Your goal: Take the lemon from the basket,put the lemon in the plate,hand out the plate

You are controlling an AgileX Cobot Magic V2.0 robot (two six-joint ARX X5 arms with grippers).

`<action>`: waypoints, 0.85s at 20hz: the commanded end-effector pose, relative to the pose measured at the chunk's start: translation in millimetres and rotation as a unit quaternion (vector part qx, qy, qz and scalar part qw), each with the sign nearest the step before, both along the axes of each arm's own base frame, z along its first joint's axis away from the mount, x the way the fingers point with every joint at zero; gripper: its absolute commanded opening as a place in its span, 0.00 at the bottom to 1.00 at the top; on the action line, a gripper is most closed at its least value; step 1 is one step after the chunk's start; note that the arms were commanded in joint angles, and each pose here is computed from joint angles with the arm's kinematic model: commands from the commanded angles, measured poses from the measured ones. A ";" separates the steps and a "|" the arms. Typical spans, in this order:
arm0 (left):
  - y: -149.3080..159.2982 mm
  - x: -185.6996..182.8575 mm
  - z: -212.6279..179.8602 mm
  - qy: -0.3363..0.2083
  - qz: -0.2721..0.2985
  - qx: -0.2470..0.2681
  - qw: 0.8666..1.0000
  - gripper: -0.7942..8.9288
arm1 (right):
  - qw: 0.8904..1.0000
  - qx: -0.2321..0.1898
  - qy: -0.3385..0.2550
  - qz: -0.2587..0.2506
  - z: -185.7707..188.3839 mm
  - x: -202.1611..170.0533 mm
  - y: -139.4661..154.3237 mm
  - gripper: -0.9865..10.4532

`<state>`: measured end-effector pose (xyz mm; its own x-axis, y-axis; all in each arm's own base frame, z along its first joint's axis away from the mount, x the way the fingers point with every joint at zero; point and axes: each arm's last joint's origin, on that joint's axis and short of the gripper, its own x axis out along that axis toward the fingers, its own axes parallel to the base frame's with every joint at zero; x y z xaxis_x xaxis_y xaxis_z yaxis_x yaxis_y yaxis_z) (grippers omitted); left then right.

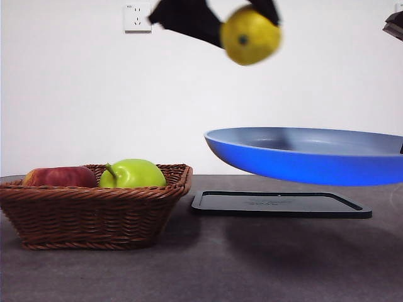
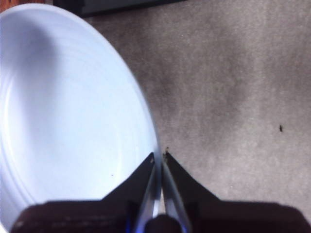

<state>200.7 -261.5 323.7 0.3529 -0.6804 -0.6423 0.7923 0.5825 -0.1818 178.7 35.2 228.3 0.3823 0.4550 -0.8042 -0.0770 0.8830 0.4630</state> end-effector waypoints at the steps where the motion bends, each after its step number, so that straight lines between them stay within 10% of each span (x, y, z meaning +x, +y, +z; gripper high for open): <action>1: -23.6 -7.2 -12.2 -0.021 -0.028 0.023 0.999 0.31 | 1.000 0.006 -0.003 -0.001 2.2 2.8 1.0 0.09; 17: -62.2 -11.9 -68.1 0.006 -0.071 0.098 0.993 0.42 | 1.000 0.009 0.021 0.006 0.2 -1.7 0.9 0.09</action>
<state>191.0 -317.2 256.9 0.2596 -0.5805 -0.7717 0.8538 0.5114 -0.0975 174.5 35.1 226.4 0.3381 0.4632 -0.8192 -0.0598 0.8793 0.4725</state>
